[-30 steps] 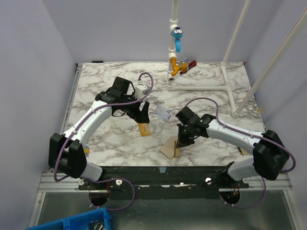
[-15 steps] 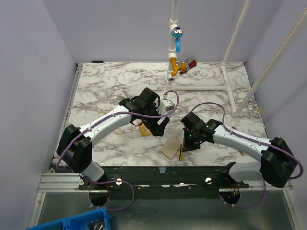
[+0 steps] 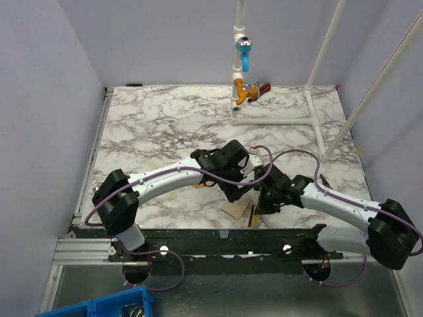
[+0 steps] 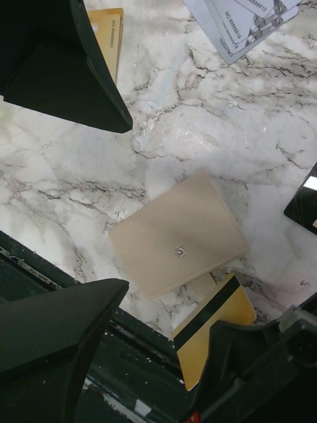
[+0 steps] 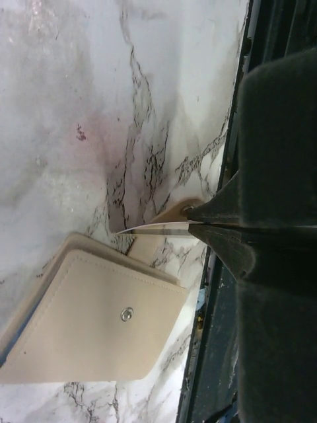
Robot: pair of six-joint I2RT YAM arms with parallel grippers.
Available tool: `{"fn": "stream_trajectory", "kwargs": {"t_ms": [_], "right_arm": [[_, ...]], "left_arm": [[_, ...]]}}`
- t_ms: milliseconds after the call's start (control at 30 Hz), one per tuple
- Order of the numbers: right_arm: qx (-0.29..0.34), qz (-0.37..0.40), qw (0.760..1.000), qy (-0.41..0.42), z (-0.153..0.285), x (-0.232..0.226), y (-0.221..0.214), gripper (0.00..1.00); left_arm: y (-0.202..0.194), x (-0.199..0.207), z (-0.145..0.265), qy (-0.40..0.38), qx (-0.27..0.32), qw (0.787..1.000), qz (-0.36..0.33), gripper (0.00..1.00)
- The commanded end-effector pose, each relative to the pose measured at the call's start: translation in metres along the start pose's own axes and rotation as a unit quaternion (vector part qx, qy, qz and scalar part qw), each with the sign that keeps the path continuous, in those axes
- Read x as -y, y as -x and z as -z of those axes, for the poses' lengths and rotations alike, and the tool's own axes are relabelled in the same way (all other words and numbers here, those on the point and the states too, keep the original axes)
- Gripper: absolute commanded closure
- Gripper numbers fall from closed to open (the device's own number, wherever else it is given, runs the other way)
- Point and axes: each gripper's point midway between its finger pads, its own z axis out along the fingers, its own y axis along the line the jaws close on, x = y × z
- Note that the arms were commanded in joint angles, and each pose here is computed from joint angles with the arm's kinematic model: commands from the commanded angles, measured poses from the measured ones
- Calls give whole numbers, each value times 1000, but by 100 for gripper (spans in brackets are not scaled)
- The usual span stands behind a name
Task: Put the credit cards into the card holder
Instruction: Open the card holder at the center of the board.
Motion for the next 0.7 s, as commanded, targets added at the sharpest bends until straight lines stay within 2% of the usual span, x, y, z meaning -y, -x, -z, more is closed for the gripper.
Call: {"fn": "stream_trajectory", "kwargs": {"t_ms": [0, 300, 467, 667], "right_arm": [[34, -13, 999, -12, -11, 11, 5, 99], [50, -35, 998, -7, -14, 27, -1, 99], [62, -47, 997, -3, -15, 35, -2, 99], [80, -61, 995, 5, -12, 38, 5, 99]], "left_arm": [[1, 1, -23, 54, -18, 998, -33, 4], [-6, 18, -49, 61, -35, 997, -26, 1], [-6, 40, -51, 1, 10, 999, -34, 2], [-20, 34, -66, 28, -25, 999, -36, 1]]}}
